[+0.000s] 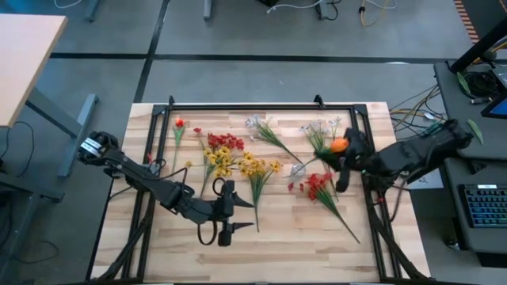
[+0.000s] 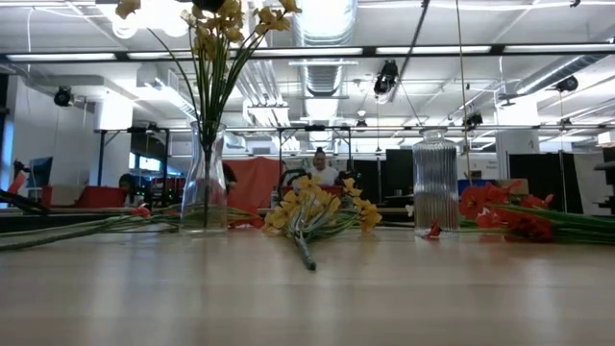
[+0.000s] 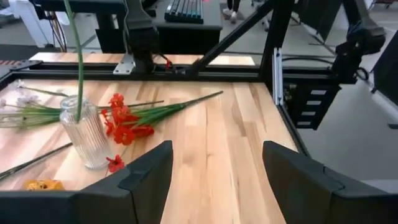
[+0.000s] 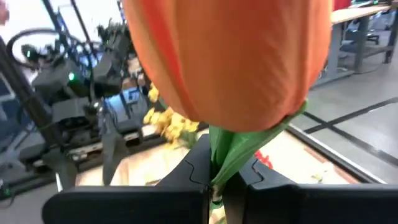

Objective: Sort flowers into vase by color
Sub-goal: Put the bottom orange flower into the right transparent vase, then put the right red flower into the right transparent vase

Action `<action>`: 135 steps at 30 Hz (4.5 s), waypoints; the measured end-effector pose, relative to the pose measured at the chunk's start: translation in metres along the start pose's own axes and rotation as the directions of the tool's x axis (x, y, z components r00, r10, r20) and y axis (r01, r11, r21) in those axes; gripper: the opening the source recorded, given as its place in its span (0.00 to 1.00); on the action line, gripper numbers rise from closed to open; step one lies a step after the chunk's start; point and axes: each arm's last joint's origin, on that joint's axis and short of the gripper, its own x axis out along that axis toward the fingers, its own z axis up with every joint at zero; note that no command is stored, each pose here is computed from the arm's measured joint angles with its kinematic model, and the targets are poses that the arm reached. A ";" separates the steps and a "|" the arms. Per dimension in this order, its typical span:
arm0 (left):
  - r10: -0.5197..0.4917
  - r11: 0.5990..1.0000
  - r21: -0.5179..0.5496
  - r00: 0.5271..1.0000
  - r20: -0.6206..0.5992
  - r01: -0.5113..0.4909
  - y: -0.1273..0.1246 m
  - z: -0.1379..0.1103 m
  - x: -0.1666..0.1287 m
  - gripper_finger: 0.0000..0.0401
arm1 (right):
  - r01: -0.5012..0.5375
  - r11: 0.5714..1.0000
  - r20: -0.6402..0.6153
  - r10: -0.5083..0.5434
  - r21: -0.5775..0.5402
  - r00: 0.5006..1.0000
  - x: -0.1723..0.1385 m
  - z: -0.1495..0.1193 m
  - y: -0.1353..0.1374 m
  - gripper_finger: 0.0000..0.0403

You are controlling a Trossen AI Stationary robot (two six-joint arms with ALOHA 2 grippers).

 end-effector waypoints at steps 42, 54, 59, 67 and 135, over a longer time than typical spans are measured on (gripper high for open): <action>0.009 1.000 0.008 1.000 -0.007 -0.009 0.003 0.005 -0.010 0.58 | 0.188 0.966 -0.210 -0.224 -0.176 0.952 0.028 -0.009 0.013 0.03; 0.016 1.000 -0.003 0.999 -0.037 -0.016 0.004 0.002 -0.010 0.58 | 0.278 0.929 -0.288 -0.344 -0.246 0.894 0.045 -0.011 0.025 0.27; 0.018 1.000 -0.017 0.999 -0.045 -0.019 0.004 0.001 -0.010 0.58 | 0.290 0.922 -0.314 -0.362 -0.256 0.878 0.049 -0.012 0.028 0.42; 0.026 0.999 -0.042 0.997 -0.076 -0.030 0.005 -0.002 -0.010 0.58 | 0.314 0.932 -0.376 -0.362 -0.184 0.853 0.042 -0.002 0.026 0.60; 0.042 0.999 -0.044 0.970 0.239 -0.032 0.010 0.036 -0.141 0.50 | 0.603 0.788 -0.901 -0.344 -0.123 0.265 0.008 -0.212 0.023 0.75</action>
